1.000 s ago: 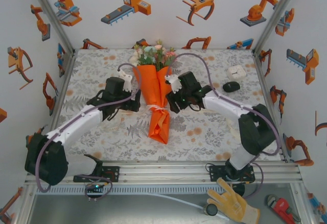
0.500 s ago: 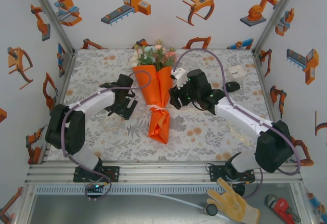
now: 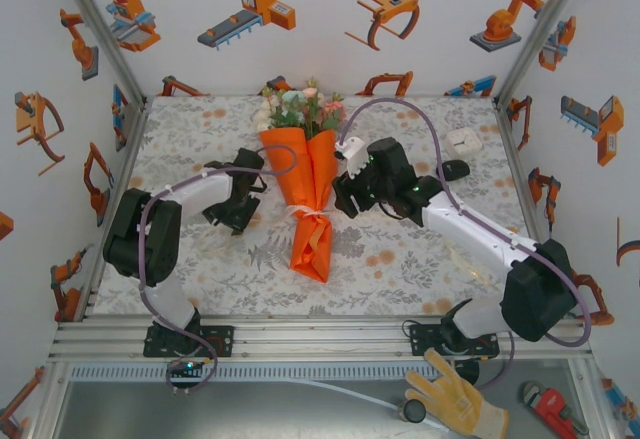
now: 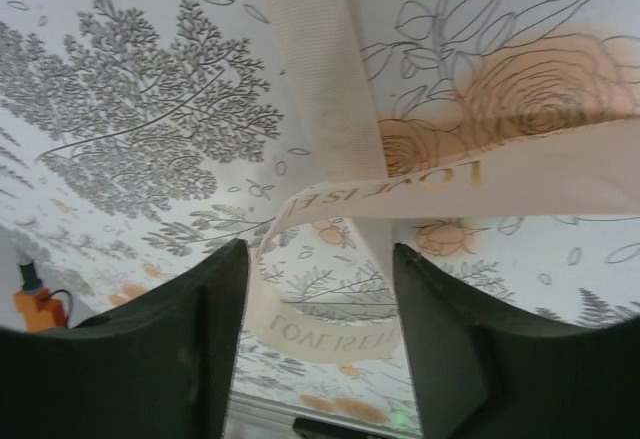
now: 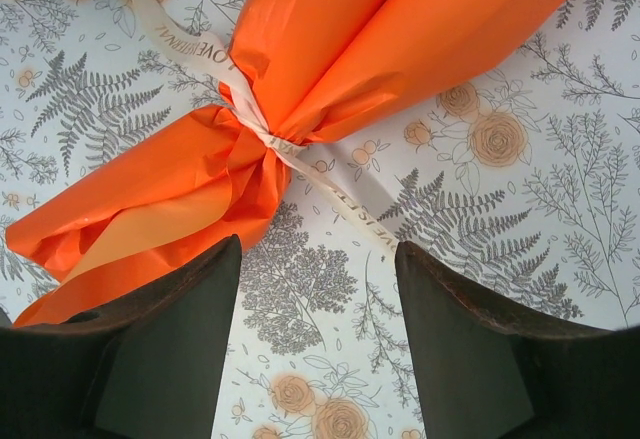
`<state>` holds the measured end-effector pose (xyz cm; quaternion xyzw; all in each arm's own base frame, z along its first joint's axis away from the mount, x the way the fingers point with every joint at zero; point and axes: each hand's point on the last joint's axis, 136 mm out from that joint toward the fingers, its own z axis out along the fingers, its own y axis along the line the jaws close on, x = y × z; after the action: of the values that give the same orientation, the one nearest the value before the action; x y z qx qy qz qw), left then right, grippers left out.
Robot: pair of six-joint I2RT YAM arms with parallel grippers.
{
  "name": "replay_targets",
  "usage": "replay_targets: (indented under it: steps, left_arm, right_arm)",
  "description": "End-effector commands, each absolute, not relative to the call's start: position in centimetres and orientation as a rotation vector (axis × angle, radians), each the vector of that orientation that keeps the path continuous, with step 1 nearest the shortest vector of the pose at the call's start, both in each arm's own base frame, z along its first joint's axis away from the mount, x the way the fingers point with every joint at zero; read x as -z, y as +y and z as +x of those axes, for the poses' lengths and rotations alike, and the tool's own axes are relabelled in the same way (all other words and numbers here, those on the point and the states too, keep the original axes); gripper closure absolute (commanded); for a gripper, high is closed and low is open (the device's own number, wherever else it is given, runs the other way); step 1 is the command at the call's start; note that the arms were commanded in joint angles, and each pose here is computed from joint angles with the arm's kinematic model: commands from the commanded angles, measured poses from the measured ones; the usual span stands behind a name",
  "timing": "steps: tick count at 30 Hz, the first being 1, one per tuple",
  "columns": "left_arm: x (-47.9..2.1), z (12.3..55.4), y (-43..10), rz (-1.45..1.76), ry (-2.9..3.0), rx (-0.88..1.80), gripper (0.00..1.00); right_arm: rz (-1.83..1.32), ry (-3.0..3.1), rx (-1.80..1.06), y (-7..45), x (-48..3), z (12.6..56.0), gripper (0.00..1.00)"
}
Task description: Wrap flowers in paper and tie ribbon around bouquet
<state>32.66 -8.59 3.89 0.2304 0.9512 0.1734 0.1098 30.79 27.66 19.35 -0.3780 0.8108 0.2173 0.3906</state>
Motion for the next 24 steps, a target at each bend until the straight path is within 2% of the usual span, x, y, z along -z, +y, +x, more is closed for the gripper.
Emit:
replay_targets:
  steps: [1,3,9,15,24]
  left_arm:
    - [-5.5,32.8,-7.4,0.592,2.769,-0.577,0.37]
    - [-6.6,32.8,-7.8,0.549,2.728,-0.509,0.38]
    - [-10.5,33.1,-8.7,0.280,2.615,-0.020,0.38]
    - [-8.2,33.3,-8.1,0.300,2.745,-0.047,0.41]
    - [-5.7,32.9,-5.4,0.306,2.833,-0.316,0.41]
  right_arm:
    - [-0.975,2.029,-0.566,27.8,-20.5,30.4,0.41]
    - [-0.977,2.036,-0.568,27.8,-20.5,30.4,0.41]
    - [-0.982,2.052,-0.566,27.8,-20.3,30.5,0.41]
    - [-0.979,2.042,-0.590,28.2,-20.5,30.6,0.42]
    - [-0.981,2.048,-0.594,28.3,-20.7,30.6,0.42]
